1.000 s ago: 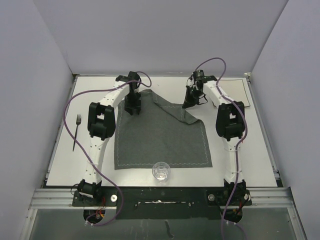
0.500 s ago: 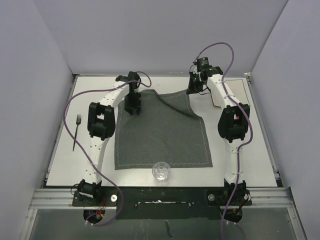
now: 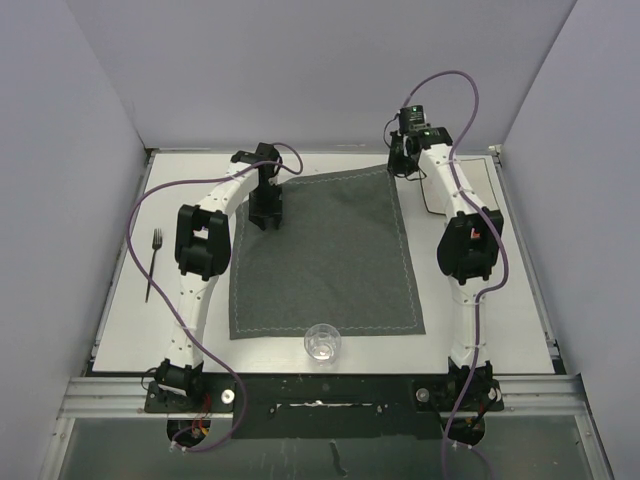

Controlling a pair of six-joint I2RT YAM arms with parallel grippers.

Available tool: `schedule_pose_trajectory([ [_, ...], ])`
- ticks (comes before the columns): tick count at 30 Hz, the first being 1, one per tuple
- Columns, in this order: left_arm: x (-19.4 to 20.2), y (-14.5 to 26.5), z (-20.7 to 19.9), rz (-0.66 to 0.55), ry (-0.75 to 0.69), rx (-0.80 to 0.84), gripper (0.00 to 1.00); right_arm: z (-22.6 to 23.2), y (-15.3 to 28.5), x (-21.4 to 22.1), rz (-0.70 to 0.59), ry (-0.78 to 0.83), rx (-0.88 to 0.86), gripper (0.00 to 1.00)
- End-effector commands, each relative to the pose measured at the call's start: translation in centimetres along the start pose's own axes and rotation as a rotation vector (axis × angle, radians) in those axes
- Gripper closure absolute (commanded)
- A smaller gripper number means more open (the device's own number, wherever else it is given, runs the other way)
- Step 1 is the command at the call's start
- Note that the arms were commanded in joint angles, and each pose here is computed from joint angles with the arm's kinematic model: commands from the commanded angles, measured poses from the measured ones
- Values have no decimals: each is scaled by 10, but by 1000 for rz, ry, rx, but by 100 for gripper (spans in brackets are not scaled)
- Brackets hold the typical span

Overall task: Set the dinner table for one person
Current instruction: Flatten out the napkin at the center of the board.

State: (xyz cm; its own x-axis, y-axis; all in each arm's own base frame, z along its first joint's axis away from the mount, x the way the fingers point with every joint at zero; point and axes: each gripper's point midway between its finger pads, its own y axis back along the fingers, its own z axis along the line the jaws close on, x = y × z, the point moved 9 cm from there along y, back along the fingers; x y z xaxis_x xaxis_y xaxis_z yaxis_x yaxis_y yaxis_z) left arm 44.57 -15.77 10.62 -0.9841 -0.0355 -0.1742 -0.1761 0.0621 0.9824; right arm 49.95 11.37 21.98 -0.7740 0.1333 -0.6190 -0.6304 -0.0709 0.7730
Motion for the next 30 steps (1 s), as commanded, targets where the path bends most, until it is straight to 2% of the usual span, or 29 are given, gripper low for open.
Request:
schedule_pose_trajectory([
  [1,-2,-19,6,23,8,-22,58,-1,6,-3,-60,7,65,84],
  [4,-4,-17,6,15,2,-24,57,1,14,-1,-89,7,82,77],
  [11,-11,-5,6,-22,-21,-23,53,10,51,4,-186,-7,44,69],
  [18,-20,19,4,-101,-37,-8,48,39,26,38,-54,37,-49,71],
  [22,-29,30,12,-146,-38,-34,41,52,8,57,28,47,-94,76],
  [30,-47,43,32,-211,36,-25,37,55,-14,93,159,17,-93,82],
])
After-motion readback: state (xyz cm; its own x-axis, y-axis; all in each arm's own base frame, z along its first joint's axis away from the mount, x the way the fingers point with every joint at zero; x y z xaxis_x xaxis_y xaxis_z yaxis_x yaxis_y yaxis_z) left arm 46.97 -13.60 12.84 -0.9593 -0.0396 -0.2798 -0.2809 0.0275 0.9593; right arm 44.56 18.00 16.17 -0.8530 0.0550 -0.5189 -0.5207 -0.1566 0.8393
